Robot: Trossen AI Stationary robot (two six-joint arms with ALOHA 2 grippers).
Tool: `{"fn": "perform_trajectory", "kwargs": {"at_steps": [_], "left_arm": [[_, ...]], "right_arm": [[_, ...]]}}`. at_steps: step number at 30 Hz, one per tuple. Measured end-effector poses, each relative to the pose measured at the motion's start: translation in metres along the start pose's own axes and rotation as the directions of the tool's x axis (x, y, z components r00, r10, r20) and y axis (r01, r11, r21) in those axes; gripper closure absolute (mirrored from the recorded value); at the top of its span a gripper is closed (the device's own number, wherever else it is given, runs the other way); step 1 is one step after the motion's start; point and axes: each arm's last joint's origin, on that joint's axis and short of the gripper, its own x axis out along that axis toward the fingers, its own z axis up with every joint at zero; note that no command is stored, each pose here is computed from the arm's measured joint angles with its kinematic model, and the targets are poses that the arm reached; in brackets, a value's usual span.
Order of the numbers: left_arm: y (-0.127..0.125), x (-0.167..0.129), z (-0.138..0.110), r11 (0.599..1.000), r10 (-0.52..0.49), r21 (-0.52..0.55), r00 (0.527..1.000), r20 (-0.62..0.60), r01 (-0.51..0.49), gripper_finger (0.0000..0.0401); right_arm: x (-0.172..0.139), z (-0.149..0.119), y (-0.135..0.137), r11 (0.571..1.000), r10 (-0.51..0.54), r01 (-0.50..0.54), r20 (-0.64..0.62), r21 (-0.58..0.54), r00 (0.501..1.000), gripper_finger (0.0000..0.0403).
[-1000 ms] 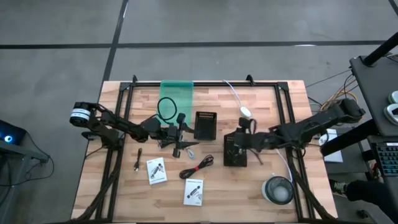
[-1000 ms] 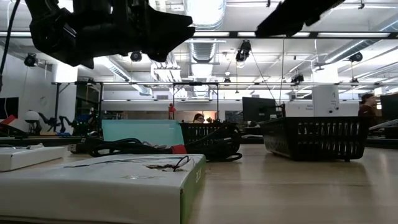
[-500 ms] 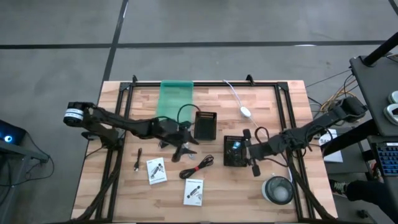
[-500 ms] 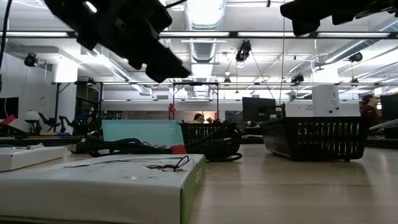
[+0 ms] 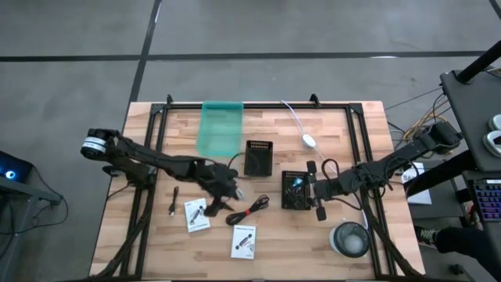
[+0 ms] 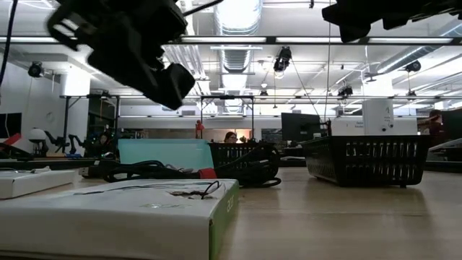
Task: Pick and place items into bin
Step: Put the bottom right black USB cable into the green bin
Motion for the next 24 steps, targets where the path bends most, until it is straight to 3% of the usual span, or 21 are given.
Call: {"fn": "perform_trajectory", "kwargs": {"at_steps": [5, 11, 17, 24], "left_arm": [[-0.013, 0.012, -0.002, 0.998, -0.044, 0.032, 0.999, -0.030, 0.045, 0.0218], [-0.017, 0.025, -0.009, 0.993, -0.099, -0.075, 0.992, -0.083, 0.093, 0.0218], [-0.012, 0.035, -0.014, 0.985, -0.035, -0.169, 0.992, -0.117, 0.015, 0.0218], [-0.010, 0.044, -0.022, 0.970, -0.044, -0.244, 0.987, -0.156, 0.004, 0.0218]], "right_arm": [[0.000, 0.000, 0.000, 1.000, 0.000, 0.000, 0.000, 0.024, 1.000, 0.0264], [0.000, 0.000, 0.000, 0.999, 0.001, 0.000, -0.005, 0.051, 1.000, 0.0264], [0.000, -0.001, 0.000, 0.999, 0.002, -0.001, -0.014, 0.048, 1.000, 0.0264], [0.000, -0.003, 0.000, 0.999, 0.003, -0.002, -0.029, 0.040, 1.000, 0.0264]]}}
